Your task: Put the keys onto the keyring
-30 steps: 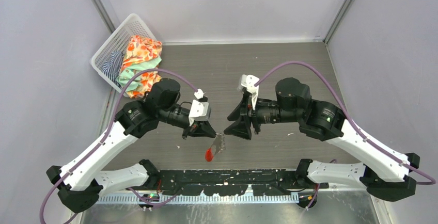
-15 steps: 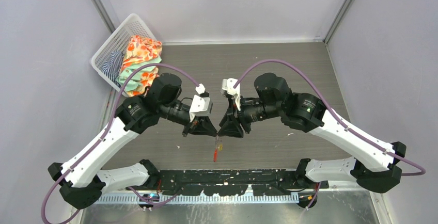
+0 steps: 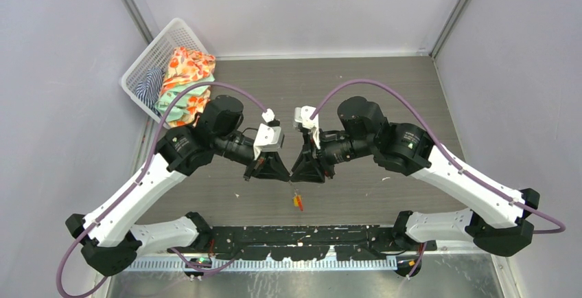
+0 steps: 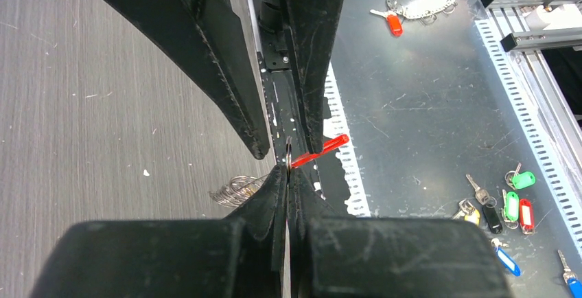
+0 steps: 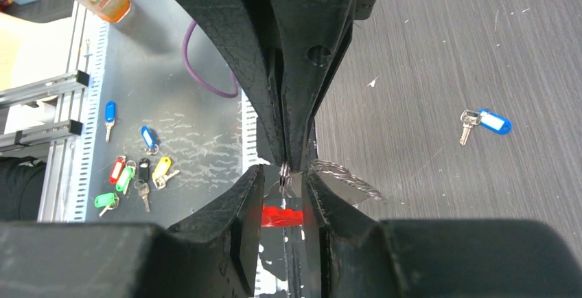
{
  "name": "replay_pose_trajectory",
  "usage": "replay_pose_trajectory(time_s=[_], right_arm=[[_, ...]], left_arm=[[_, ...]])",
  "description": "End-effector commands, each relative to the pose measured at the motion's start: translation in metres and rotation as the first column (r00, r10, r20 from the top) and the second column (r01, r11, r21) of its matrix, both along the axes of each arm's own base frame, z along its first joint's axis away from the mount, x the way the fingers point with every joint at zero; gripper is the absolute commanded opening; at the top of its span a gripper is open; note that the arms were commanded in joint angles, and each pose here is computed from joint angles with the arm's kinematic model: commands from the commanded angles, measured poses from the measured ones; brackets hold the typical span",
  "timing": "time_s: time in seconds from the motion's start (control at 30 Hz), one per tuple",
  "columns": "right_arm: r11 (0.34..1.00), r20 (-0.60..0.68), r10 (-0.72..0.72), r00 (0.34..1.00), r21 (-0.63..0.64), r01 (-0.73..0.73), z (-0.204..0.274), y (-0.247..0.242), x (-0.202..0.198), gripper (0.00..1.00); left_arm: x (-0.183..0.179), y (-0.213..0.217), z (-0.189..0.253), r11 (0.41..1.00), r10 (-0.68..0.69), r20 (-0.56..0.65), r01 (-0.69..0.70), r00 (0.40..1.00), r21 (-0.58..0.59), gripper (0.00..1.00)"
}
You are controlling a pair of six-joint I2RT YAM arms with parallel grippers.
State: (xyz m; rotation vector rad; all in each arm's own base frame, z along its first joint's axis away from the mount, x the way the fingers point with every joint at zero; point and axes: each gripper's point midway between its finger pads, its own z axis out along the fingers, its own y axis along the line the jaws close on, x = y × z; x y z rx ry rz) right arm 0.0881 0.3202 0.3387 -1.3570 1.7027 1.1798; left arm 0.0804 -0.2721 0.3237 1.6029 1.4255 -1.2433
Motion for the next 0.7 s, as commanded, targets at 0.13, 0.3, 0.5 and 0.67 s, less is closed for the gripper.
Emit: replay_pose_trajectory(time_s=[0.13, 0.3, 0.5, 0.67], right_arm=[[0.998, 0.022, 0.050, 0.999, 0.032, -0.051, 0.015, -0.001, -0.007, 0.30], [0.998, 0.038, 0.038, 0.999, 0.040, -0.040, 0.016, 0.002, -0.003, 0.16], [0.997, 0.037, 0.022, 0.999, 0.075, -0.025, 0.015, 0.006, -0.001, 0.01], [0.986, 0.042, -0.054, 0.998, 0.161, 0.047, 0.020, 0.006, 0.006, 0.01]], left_arm=[[-0.005, -0.004, 0.027, 0.997, -0.036, 0.013, 0.036, 0.999, -0.071, 0.00], [-0.007, -0.005, 0.028, 0.996, -0.048, 0.002, 0.048, 0.999, -0.076, 0.00], [-0.005, -0.008, 0.034, 0.995, -0.039, -0.006, 0.038, 0.999, -0.094, 0.00], [-0.004, -0.011, 0.045, 0.992, -0.034, -0.001, 0.033, 0.999, -0.123, 0.00]])
